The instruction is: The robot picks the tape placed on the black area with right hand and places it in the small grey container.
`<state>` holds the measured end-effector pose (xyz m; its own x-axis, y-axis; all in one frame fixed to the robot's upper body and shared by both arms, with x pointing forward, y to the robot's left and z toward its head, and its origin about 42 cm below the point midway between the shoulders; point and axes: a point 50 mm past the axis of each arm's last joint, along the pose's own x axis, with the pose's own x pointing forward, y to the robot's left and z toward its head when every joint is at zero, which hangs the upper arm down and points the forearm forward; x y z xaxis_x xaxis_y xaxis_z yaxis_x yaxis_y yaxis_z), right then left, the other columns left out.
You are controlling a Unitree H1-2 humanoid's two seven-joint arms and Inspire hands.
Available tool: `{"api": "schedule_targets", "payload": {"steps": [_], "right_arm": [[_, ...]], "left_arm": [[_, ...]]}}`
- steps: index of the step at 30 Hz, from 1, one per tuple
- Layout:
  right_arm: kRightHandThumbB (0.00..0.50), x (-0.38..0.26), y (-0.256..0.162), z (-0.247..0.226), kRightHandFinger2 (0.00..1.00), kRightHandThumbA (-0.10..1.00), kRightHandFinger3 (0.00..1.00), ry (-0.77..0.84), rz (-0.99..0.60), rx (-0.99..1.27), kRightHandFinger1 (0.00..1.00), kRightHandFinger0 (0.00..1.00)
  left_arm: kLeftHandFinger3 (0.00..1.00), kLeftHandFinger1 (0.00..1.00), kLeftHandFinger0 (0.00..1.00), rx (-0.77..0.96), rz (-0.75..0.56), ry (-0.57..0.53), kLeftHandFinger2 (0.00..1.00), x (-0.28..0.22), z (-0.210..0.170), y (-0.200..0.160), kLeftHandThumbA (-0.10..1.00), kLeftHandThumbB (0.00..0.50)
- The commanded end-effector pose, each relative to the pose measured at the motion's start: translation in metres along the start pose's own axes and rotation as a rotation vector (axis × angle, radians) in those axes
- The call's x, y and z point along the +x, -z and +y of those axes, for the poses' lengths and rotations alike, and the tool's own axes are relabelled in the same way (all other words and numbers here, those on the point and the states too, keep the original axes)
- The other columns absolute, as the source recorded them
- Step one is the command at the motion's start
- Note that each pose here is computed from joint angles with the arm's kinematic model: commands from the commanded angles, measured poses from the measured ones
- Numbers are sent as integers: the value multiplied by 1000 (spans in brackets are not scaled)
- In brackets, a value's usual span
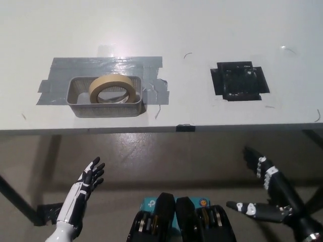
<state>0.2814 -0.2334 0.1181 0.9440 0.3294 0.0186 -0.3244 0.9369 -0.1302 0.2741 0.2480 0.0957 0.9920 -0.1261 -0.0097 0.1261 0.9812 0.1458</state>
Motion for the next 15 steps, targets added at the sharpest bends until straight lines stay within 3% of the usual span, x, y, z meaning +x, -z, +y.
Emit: {"api": "schedule_targets", "payload": {"steps": [1,5,15], "right_arm": [[197,9,5,-4,1000,987,1000,92,-136,22,1000,1000],[234,14,18,-7,1000,1000,1000,102,-109,38,1000,1000],[198,10,24,-5,1000,955,1000,100,-98,62,1000,1000]], "left_arm": [[1000,1000,1000,-26,-47,0,1000,-4,8,-5,1000,193],[1000,1000,1000,-1,-49,-3,1000,-3,11,-4,1000,190],[1000,1000,1000,16,-40,-7,1000,-8,12,1,1000,177]]}}
